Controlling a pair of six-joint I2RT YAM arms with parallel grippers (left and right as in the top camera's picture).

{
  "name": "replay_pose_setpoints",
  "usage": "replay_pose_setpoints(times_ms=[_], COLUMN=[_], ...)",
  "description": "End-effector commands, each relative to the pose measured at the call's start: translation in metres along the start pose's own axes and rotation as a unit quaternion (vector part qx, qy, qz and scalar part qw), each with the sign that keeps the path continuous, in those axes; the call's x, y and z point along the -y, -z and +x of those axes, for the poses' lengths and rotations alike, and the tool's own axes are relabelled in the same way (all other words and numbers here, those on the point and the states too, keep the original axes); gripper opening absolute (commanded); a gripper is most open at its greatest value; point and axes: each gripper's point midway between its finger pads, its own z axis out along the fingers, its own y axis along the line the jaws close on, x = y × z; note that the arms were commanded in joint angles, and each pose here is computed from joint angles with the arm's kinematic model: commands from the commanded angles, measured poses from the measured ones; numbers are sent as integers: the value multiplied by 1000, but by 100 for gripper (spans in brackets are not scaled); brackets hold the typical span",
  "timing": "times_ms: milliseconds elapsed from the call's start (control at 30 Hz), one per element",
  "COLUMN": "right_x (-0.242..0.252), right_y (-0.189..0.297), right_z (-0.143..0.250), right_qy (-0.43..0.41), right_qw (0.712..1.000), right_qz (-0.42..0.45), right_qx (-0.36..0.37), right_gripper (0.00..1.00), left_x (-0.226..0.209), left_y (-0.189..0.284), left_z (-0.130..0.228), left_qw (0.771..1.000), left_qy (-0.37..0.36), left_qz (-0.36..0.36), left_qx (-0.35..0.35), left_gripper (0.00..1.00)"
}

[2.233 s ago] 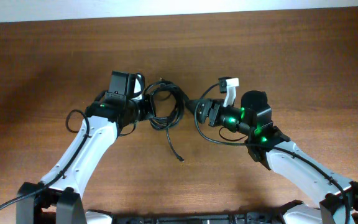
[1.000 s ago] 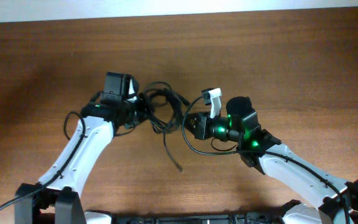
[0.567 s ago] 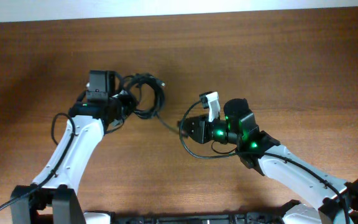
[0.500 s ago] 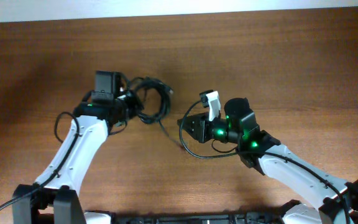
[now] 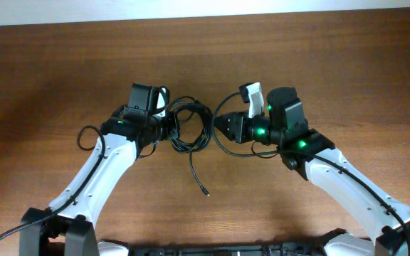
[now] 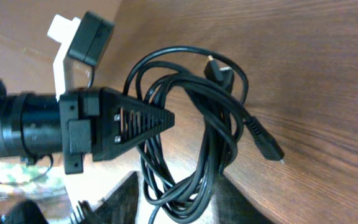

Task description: Untangle cables

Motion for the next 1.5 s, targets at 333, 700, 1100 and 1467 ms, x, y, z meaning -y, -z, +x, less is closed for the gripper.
replay_pose_setpoints(times_ms=[333,700,1100,1467], right_x=[13,76,117,81], right_y=[-32,-17,13,-14], right_z=[28,48,68,48], right_qy=[29,1,-15,-5], right_qw=[997,974,936,971], right_qz=[63,222,344,237], right_qx=[-28,-46,-72,-44], right_gripper=[30,30,24,6], left_x=[36,52,66,76], left_y=[2,1,3,5], left_z=[9,17,2,6], left_qw=[998,997,996,993], left_qy=[-37,-59,-9,-11], left_qz=[42,52,85,115], left_qx=[-8,-14,12,-1], left_gripper=[0,0,0,0])
